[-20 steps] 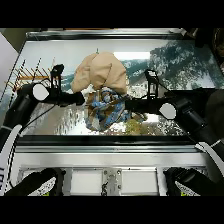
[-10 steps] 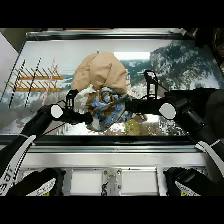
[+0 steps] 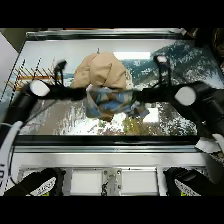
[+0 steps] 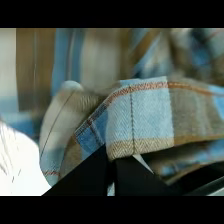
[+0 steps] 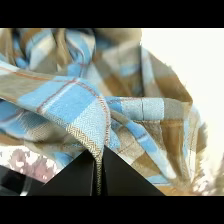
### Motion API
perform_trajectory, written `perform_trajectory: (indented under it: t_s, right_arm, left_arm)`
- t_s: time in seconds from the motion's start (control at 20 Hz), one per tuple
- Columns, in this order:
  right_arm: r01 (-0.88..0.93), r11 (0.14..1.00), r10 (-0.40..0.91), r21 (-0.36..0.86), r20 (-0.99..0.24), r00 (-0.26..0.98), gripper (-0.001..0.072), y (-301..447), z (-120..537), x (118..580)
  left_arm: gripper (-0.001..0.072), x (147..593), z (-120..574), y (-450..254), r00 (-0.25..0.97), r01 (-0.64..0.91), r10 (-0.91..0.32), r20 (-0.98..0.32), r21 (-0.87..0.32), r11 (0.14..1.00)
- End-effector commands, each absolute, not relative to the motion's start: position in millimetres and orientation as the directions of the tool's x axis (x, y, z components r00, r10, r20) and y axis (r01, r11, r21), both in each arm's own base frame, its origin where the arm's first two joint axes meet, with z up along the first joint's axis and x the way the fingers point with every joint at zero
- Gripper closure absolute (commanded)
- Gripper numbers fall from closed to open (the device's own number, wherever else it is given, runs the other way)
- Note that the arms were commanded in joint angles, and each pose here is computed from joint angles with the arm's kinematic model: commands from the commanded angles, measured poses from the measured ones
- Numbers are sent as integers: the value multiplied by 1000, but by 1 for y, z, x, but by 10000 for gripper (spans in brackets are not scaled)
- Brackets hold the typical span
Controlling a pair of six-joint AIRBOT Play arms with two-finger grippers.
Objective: Fold the clothes and pants, and hang the long-sleeved shirts on hangers.
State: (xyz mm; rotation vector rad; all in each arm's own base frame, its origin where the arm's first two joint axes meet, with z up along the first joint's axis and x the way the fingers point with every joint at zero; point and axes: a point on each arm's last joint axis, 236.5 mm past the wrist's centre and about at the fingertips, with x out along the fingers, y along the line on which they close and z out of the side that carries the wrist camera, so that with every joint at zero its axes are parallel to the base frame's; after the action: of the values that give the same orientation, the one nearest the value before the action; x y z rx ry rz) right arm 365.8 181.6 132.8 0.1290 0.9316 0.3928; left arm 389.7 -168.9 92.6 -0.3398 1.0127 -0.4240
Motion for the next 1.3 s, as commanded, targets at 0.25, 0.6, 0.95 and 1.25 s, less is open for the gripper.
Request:
perform_trajectory:
  t_s: [0.25,0.6,0.95,1.25]
  right_arm:
    - [-512,848,529,133,-241,814,693,162,453,307]
    - [-529,835,533,152,15,846,693,139,533,239]
    - [-346,919,395,191,-473,788,693,130,389,300]
    - [-270,948,257,167,-903,345,694,134,197,260]
  left_arm:
    - [690,213,551,-188,685,728,-707,179,-212,652]
    - [690,184,598,-189,650,752,-699,299,-119,648]
    - [689,319,404,-196,841,408,-419,-342,-109,907]
    - [689,261,174,-206,417,422,-264,-870,-72,904]
